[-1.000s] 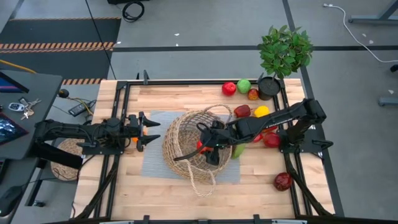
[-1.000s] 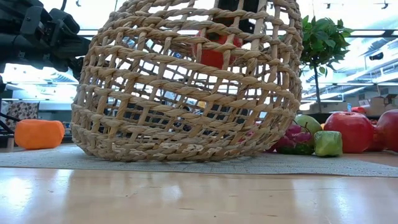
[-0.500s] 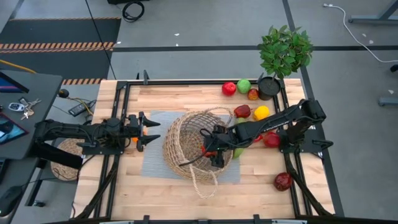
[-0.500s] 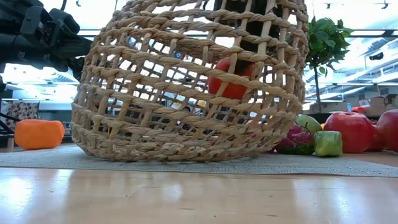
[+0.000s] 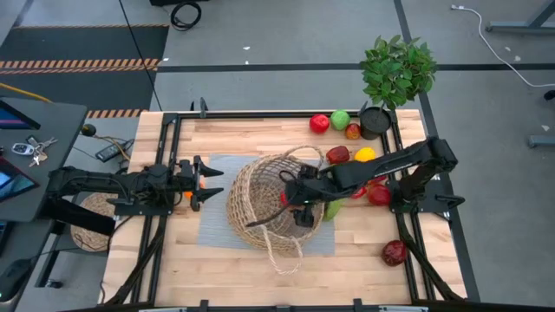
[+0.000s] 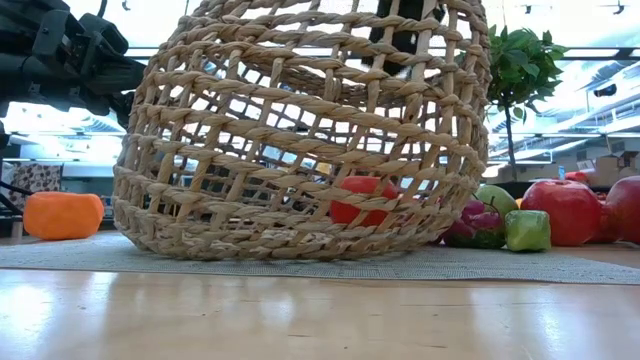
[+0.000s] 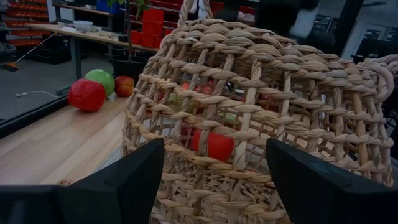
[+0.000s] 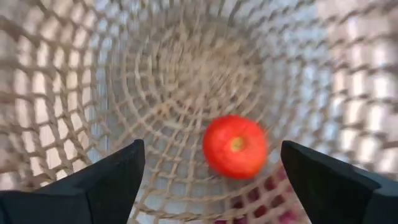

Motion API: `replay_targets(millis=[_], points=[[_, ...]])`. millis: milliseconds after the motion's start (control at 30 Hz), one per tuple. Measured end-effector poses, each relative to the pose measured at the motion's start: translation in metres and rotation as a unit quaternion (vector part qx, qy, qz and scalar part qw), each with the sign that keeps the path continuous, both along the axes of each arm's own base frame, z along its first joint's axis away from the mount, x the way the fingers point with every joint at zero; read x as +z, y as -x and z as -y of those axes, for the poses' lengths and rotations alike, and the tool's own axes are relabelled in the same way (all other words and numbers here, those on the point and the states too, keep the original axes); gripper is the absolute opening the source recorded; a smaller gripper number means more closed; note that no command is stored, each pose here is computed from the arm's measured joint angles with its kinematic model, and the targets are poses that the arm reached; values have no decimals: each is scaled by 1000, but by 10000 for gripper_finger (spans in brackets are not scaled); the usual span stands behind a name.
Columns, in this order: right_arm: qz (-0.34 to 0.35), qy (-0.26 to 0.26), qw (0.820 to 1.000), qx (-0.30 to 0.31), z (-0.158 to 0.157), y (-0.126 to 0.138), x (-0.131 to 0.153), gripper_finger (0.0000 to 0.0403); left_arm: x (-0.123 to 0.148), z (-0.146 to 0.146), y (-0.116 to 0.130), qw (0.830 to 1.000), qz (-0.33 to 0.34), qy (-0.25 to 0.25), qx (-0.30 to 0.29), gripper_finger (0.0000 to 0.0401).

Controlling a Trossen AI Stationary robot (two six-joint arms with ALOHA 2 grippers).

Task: Build produce basket
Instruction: Put the cucumber into the basket

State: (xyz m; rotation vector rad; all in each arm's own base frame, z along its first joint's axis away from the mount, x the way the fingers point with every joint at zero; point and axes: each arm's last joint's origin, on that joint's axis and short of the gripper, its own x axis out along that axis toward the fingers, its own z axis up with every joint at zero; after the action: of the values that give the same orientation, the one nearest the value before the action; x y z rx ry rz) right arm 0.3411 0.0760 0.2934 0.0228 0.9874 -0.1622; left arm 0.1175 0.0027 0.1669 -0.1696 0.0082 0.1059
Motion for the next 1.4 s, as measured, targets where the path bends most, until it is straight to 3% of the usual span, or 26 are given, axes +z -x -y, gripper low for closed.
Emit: replay_targets(millis=[133, 300, 600, 733, 1000, 1400], points=[[55, 29, 998, -1, -5, 25, 31, 374, 0, 0, 0, 1000, 0, 0, 0, 286], [107, 23, 994, -17, -6, 61, 55, 374, 0, 0, 0, 1000, 0, 0, 0, 286], [120, -6, 993, 7, -10, 114, 60, 374, 0, 0, 0, 1000, 0, 0, 0, 286], [98, -21, 995, -15, -6, 139, 61, 374, 0, 0, 0, 1000, 0, 0, 0, 286], [74, -50, 994, -64, -3, 166, 39, 374, 0, 0, 0, 1000, 0, 0, 0, 286], [12, -63, 994, -89, -5, 174, -21, 374, 0, 0, 0, 1000, 0, 0, 0, 286]])
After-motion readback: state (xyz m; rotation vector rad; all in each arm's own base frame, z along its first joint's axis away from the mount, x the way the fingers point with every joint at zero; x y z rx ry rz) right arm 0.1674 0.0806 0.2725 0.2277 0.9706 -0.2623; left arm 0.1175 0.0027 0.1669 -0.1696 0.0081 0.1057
